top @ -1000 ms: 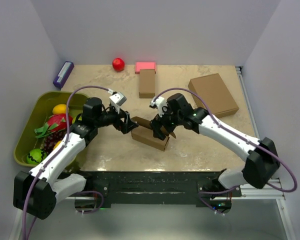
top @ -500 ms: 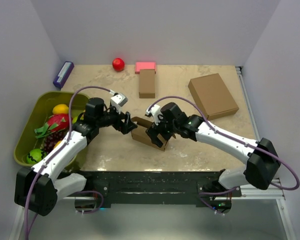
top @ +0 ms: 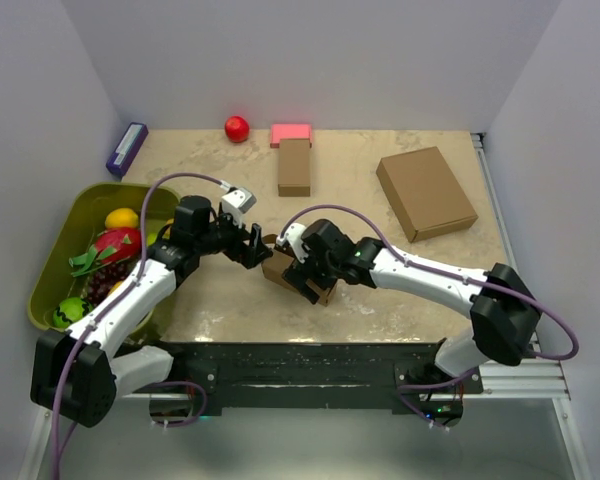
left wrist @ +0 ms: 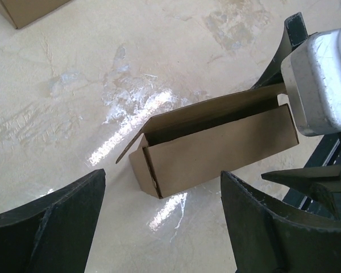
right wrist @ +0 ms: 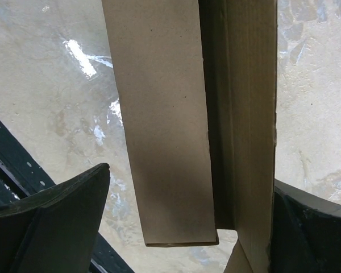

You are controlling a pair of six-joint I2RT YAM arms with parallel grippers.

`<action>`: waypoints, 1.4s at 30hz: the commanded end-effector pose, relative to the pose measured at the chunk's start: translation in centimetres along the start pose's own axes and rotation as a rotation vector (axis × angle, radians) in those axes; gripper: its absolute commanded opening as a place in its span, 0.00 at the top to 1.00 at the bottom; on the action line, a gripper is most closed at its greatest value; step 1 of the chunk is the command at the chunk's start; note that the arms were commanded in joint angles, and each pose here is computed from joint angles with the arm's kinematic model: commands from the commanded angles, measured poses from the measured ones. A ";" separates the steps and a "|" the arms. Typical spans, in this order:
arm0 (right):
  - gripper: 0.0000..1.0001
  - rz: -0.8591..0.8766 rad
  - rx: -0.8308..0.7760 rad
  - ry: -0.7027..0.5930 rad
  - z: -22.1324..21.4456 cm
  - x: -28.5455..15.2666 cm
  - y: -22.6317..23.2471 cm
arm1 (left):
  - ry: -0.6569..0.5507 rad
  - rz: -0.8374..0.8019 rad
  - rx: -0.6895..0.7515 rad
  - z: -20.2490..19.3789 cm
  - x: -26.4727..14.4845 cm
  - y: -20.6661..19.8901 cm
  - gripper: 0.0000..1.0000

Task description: Fold the paper box

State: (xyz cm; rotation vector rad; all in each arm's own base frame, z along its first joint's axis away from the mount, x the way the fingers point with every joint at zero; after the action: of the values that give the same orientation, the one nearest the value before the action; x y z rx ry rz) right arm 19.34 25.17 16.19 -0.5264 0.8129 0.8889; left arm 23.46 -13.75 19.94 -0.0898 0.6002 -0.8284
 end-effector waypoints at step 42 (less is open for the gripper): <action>0.55 0.063 -0.034 -0.066 0.9 -1.5 0.8 | 0.013 -0.040 0.030 1.1 1.4 0.5 0.48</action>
State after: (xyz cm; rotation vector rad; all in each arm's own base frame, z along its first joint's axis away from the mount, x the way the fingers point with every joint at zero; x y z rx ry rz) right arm 18.72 25.30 16.40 -0.5208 0.8138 0.9418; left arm 24.26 -13.86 18.41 -0.0686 0.6799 -0.8185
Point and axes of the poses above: each gripper's point midway between its finger pads, its own x axis out along the fingers, its own y axis along the line the jaws close on, z = x × y, the point moved 8 cm from there along -x, back along the fingers, and after that the axes turned 2 degrees about -x, right-handed, at the moved point
